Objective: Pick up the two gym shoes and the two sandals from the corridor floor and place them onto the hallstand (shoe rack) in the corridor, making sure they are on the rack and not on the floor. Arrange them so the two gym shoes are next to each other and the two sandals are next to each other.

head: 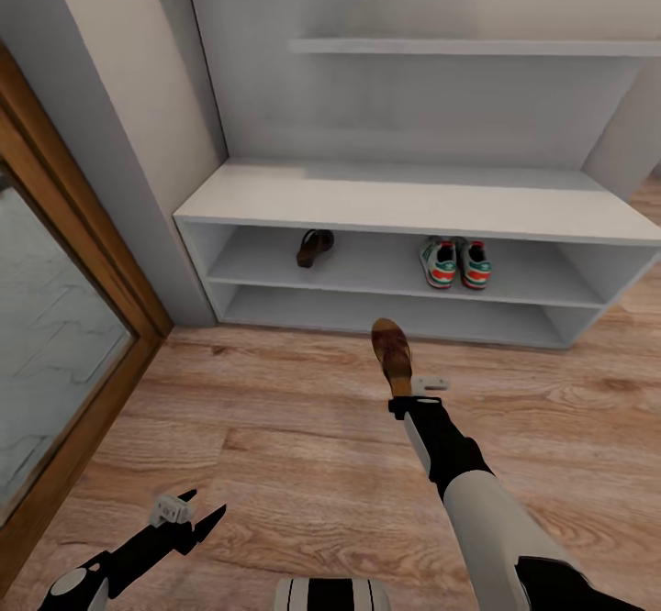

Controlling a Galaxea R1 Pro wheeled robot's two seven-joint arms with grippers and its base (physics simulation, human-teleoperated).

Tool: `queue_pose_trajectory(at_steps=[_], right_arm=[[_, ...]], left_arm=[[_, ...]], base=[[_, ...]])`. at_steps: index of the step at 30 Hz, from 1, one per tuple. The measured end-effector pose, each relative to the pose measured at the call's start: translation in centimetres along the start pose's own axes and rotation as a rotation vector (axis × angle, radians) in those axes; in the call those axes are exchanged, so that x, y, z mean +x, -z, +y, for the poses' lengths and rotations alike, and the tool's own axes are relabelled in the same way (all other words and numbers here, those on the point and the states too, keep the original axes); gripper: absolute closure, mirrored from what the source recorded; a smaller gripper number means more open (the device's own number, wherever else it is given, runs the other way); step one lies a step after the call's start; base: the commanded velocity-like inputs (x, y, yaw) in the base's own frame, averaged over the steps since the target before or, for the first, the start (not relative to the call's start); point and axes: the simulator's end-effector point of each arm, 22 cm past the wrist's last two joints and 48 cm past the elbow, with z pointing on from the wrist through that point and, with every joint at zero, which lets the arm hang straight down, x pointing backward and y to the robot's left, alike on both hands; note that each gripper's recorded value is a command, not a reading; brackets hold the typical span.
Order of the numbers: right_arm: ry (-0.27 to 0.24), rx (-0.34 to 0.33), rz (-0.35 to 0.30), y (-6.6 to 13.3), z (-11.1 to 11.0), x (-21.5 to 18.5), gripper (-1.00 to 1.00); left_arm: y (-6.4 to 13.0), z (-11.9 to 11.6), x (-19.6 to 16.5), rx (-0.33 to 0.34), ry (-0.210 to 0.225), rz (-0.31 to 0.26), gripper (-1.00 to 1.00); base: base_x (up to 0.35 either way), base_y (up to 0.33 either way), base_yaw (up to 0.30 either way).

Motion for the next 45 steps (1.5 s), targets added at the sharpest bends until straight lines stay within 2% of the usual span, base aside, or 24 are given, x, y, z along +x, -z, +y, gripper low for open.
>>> queue_pose_trajectory(at_steps=[12, 14, 17, 21, 37, 45], right_arm=[[-0.003, 0.009, 0.003, -0.2, -0.3, 0.1, 1.0], [-0.01, 0.027, -0.014, 0.0, -0.8, -0.7, 1.0], [-0.025, 0.096, -0.043, 0.8, -2.9, -3.0, 1.0], [-0.028, 0.13, -0.02, 1.6, -4.0, -3.7, 1.0], [-0.022, 0.133, -0.006, 1.7, -4.1, -3.6, 1.0], [-0.021, 0.132, -0.006, 1.7, -4.1, -3.6, 1.0]], left_arm=[[-0.2, -0.3, 0.4, 0.006, 0.002, 0.009, -1.0], [-0.2, -0.3, 0.4, 0.006, 0.002, 0.009, -1.0], [-0.2, -0.3, 0.4, 0.005, 0.002, 0.007, -1.0], [-0.2, -0.3, 0.3, 0.008, 0.0, 0.008, -1.0], [-0.3, -0.5, 0.3, 0.011, 0.002, 0.006, -1.0], [-0.4, -0.6, 0.3, 0.011, 0.003, 0.006, -1.0]], base=[[0.115, 0.0, 0.063], [0.035, 0.0, 0.002], [0.017, 0.0, 0.001], [0.085, 0.033, 0.0], [0.214, 0.2, 0.0], [0.283, 0.052, 0.0]])
